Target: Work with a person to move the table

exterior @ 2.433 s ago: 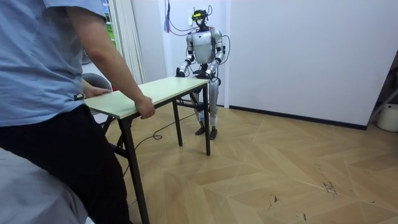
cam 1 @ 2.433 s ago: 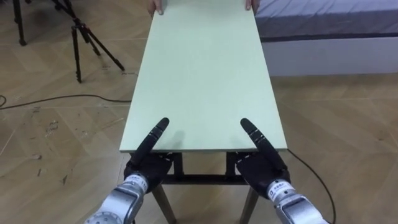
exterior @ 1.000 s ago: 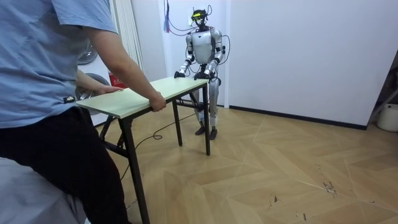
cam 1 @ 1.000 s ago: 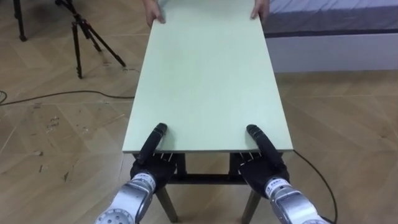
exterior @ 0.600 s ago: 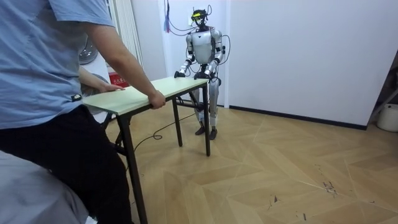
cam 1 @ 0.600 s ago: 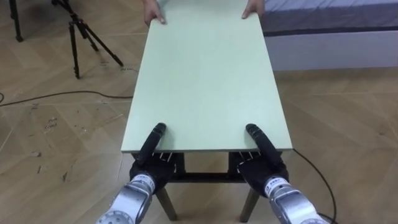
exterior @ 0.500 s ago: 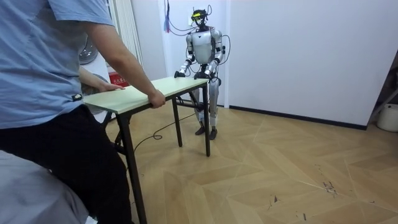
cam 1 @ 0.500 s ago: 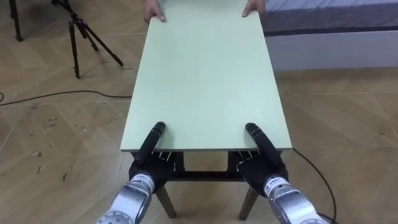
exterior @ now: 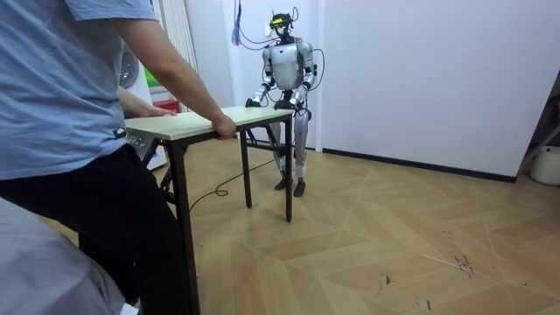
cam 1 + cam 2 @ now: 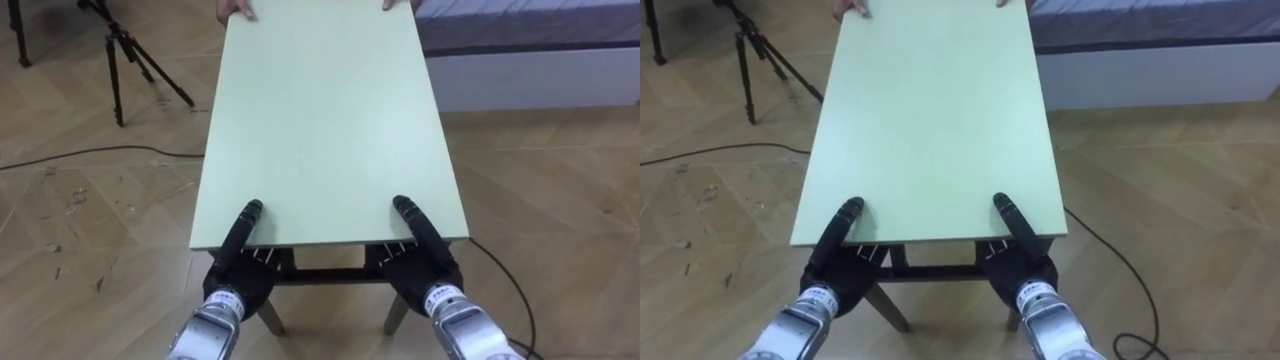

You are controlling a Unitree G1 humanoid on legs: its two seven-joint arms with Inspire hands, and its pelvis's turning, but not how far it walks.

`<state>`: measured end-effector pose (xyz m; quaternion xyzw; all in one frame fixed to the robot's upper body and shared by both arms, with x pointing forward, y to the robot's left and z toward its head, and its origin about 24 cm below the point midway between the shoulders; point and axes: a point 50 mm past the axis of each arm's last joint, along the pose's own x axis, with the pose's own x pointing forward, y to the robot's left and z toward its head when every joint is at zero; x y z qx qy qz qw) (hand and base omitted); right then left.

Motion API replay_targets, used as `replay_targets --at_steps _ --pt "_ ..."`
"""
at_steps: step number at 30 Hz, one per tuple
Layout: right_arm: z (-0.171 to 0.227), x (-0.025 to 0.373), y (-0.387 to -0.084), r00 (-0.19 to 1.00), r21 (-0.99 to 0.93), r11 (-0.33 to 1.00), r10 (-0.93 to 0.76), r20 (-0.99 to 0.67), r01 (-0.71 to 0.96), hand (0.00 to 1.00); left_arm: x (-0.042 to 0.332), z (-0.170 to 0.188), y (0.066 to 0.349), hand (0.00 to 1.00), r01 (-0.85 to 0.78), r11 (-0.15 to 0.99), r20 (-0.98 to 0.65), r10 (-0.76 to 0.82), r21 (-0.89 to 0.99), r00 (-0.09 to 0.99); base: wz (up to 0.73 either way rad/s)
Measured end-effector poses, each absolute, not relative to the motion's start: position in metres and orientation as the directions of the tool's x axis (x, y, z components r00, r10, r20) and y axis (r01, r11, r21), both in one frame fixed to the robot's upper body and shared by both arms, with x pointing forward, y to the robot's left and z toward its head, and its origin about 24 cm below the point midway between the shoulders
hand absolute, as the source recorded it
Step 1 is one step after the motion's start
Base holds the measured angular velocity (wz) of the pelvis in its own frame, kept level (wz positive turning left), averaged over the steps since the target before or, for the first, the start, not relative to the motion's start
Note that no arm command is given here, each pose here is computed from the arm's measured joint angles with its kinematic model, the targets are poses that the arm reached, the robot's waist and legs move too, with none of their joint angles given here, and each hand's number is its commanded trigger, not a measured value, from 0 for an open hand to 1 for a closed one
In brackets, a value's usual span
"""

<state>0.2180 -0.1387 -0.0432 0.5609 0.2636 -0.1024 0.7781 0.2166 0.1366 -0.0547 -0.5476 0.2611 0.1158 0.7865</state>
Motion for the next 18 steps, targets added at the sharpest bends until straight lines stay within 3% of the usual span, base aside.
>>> replay_targets --at_steps 18 --pt "-0.035 0.206 -0.138 0.882 0.849 0.34 0.102 -0.46 0.404 1.0 0.209 -0.044 0.126 1.0 -0.409 0.399 -0.477 -0.085 -0.821 0.875 0.0"
